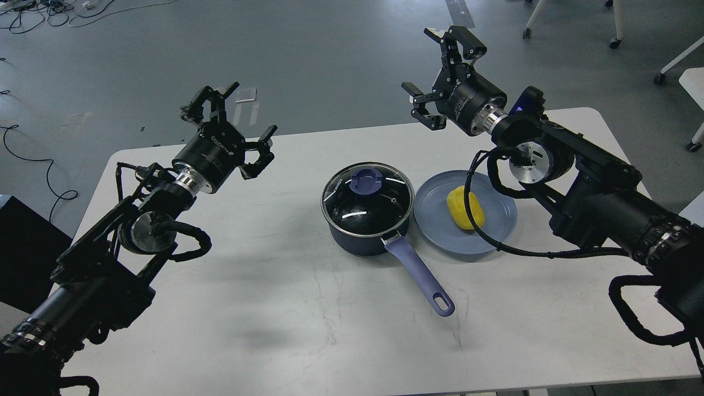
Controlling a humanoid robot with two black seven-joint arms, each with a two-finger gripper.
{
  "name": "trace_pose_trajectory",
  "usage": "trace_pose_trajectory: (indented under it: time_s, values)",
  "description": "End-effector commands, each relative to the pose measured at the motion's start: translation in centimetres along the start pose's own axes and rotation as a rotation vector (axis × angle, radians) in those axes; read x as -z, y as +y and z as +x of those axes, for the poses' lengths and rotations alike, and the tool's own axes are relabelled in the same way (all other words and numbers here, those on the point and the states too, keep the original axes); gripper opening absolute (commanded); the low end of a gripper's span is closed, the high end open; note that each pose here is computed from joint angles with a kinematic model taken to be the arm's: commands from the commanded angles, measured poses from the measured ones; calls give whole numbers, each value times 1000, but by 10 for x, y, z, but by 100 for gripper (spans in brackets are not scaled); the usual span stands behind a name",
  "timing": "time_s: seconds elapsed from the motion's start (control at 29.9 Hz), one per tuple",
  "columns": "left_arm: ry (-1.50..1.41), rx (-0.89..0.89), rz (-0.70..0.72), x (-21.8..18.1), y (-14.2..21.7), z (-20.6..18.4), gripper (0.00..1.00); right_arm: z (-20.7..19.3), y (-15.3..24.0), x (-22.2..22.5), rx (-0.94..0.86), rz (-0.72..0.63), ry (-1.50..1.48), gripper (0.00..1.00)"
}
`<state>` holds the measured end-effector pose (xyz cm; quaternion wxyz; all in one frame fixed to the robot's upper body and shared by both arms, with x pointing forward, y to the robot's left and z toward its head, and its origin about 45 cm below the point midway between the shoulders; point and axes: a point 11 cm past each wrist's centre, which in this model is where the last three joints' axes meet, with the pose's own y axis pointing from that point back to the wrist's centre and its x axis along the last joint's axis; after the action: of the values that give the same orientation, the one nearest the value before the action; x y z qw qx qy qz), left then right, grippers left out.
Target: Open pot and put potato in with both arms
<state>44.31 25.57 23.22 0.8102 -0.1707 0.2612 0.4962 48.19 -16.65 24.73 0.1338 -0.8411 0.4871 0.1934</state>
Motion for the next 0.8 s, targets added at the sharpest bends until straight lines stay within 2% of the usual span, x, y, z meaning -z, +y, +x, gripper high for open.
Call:
trace_pose_trajectory:
  time_s: [0.0,0.33,0.5,0.57,0.7,0.77]
  values:
    - [-1,0,1,0,0,0,98,0,0,-1,-1,-1,-1,100]
    - [-21,-6,-1,-2,-1,0,98,1,1,1,-3,5,1,100]
    - [-114,4,-49,-14,-4,-4,98,4,2,3,-10,14,-6,100]
    - [-230,-4,-71,-22,-11,-10,98,6,2,5,-20,21,-9,100]
    - [-799,-12,-57,-26,-24,-35,98,14,4,13,-46,39,-12,100]
    - [-944,-17,-76,-27,-27,-44,98,17,6,14,-52,42,-10,100]
